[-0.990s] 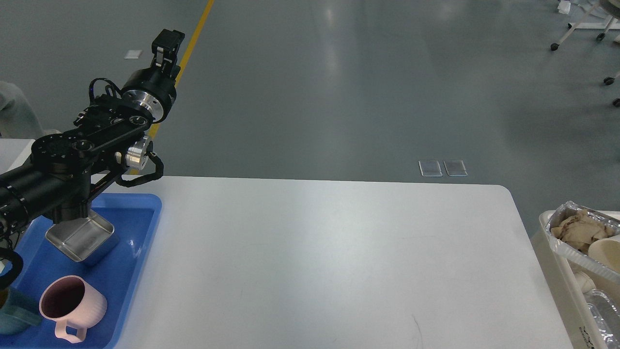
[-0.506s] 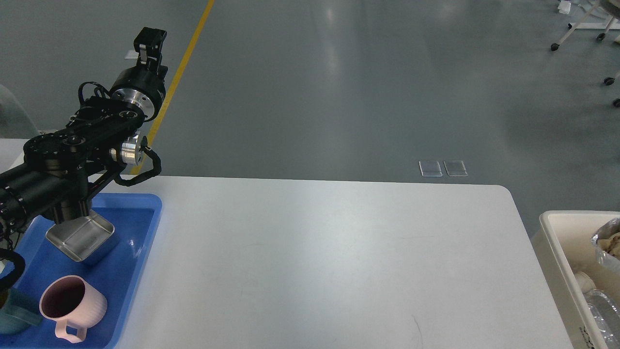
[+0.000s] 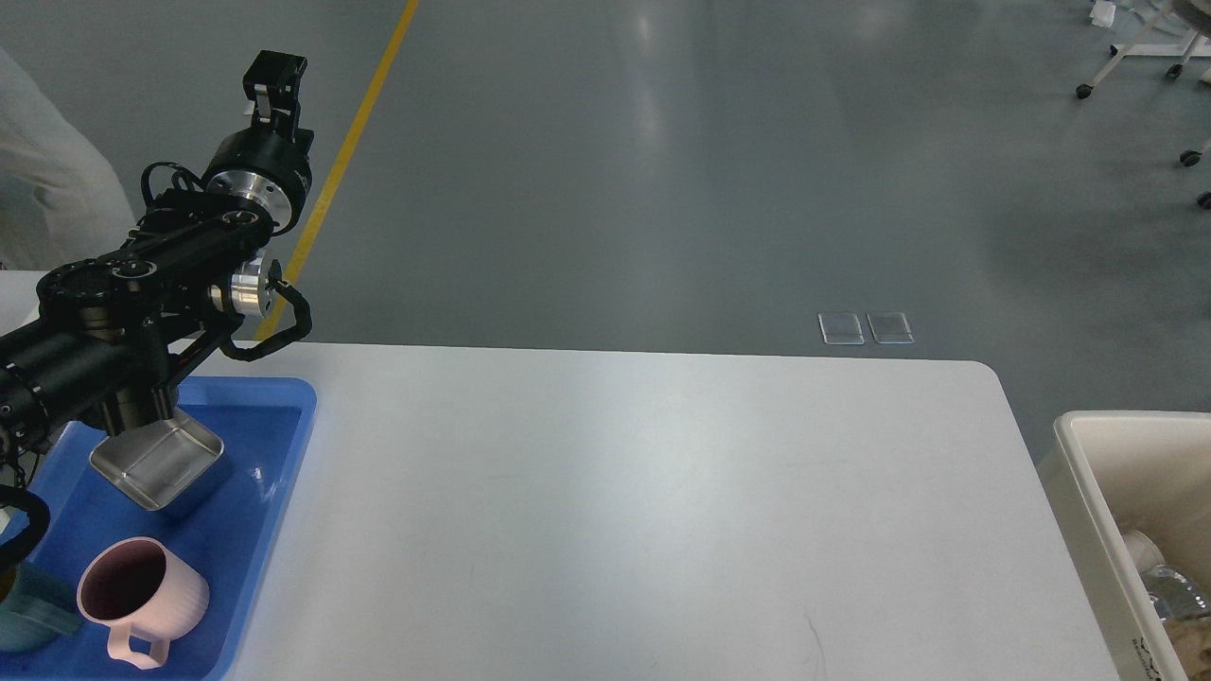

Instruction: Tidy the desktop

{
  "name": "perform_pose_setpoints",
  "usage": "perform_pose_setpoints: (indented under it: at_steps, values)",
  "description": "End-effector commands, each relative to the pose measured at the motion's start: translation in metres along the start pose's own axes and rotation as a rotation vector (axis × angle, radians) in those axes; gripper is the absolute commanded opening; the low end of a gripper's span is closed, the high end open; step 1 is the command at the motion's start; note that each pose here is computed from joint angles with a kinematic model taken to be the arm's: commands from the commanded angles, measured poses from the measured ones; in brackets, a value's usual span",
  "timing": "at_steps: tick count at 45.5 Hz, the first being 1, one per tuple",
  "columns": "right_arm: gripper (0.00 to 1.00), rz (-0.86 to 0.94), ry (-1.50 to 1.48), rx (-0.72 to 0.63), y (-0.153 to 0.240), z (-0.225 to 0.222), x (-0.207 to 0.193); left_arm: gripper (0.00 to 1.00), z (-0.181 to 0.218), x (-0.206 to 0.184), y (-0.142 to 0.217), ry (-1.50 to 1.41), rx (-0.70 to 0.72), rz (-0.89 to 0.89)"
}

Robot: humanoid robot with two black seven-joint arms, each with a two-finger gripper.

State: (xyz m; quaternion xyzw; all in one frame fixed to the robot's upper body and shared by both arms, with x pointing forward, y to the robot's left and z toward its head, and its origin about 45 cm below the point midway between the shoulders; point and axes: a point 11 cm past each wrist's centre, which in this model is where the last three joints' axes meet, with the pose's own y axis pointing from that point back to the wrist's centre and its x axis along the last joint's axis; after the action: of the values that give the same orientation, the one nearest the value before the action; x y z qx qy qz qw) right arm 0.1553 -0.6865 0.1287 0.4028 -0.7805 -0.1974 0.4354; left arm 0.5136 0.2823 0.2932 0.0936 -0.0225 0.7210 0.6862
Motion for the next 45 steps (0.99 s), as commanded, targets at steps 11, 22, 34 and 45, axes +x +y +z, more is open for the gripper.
perform_pose_setpoints:
  at_steps: [11,22,34,45]
  values:
    - [1.0,0.039,-0.099,0.149,-0.014,-0.059,-0.016,0.89,0.003,0.002,-0.002,0.0,-0.003,0.0]
    - [1.0,-0.075,-0.286,0.387,-0.008,-0.186,-0.077,0.95,0.008,0.0,-0.003,0.033,-0.014,0.001]
    - [1.0,-0.387,-0.598,0.567,0.029,-0.292,-0.175,0.95,0.015,-0.002,-0.004,0.099,-0.026,0.0]
    - [1.0,-0.687,-0.628,0.622,0.077,-0.341,-0.281,0.95,0.021,-0.009,-0.005,0.211,-0.032,-0.057]
